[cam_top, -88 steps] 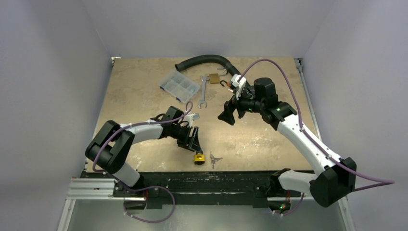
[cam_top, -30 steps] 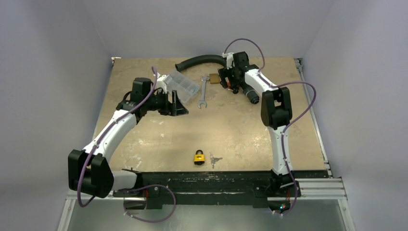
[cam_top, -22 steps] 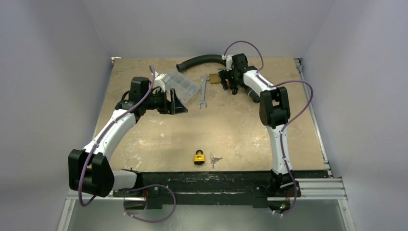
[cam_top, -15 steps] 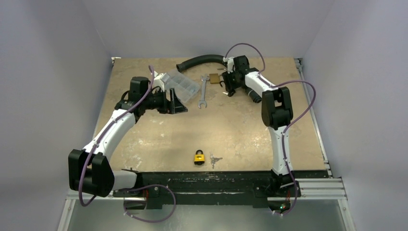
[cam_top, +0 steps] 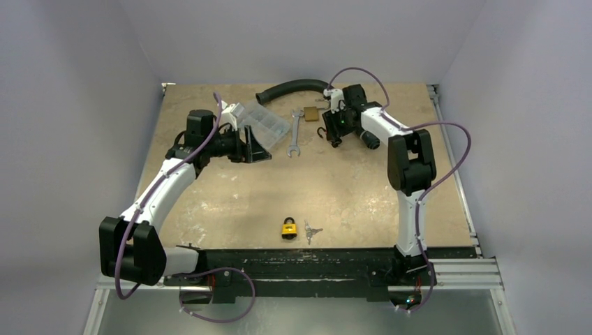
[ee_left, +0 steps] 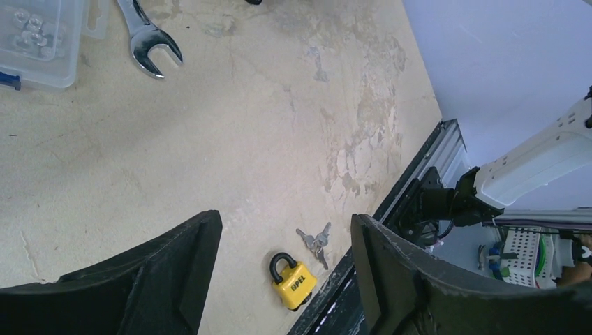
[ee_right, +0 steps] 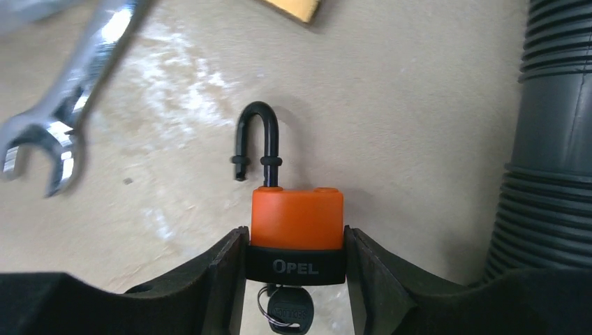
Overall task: Lock with the key
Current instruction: Pick up the lock from the center of the board.
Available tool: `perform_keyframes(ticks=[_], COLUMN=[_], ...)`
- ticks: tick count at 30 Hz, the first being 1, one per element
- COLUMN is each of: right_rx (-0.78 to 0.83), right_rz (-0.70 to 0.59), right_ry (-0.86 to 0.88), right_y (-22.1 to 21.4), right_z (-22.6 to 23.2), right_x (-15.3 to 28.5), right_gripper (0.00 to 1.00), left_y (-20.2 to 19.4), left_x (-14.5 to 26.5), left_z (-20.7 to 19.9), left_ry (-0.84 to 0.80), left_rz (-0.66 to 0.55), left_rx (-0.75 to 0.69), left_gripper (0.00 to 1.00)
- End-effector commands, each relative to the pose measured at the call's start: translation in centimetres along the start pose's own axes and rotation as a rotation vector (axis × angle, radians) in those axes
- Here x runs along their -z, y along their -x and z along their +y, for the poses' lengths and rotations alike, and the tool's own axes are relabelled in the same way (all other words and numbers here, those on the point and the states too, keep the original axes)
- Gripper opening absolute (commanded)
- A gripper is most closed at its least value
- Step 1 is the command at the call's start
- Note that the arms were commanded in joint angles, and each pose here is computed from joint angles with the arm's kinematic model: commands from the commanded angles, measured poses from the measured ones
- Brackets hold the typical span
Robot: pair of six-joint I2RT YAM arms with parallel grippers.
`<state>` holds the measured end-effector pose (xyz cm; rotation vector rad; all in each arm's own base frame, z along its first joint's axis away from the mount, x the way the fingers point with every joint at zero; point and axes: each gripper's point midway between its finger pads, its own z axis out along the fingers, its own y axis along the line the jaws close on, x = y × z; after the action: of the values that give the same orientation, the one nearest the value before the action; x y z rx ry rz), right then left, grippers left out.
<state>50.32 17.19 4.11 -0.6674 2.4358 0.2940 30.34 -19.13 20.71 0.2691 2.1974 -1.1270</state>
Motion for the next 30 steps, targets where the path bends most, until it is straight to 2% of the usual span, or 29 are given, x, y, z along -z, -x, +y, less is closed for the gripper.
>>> perform_keyframes(ticks=[1,6,12,21,30], right_rx=[0.109,0.183,0.279,0.36,0.464], right_rz=[-0.225,-0.302,-0.297,-0.329,-0.257], right_ry=[0.119,0.224,0.445,0.672,0.937], right_y=[6.7,7.7,6.1,2.6,-2.6], right_z=[3.2,5.9,10.5,17.7,25.4], right_x=[7.3,11.9,17.3,23.9,27.5], right_gripper=[0.0,0.0,0.0,0.0,0.0], left_y=[1.3,1.2,0.7,-1.3,-2.8], left_x=[0.6,0.8,2.1,3.0,3.1], left_z=[-1.0,-2.5,-6.0,-6.9,-7.5], left_ry=[-0.042,-0.123,-0.316,-0.393,-0.431], left_rz=[-0.042,-0.027,0.04,0.031,0.032], left_rx=[-0.039,-0.061,-0.152,-0.221,-0.24], left_gripper=[0.71,0.67,0.68,0.67,0.59])
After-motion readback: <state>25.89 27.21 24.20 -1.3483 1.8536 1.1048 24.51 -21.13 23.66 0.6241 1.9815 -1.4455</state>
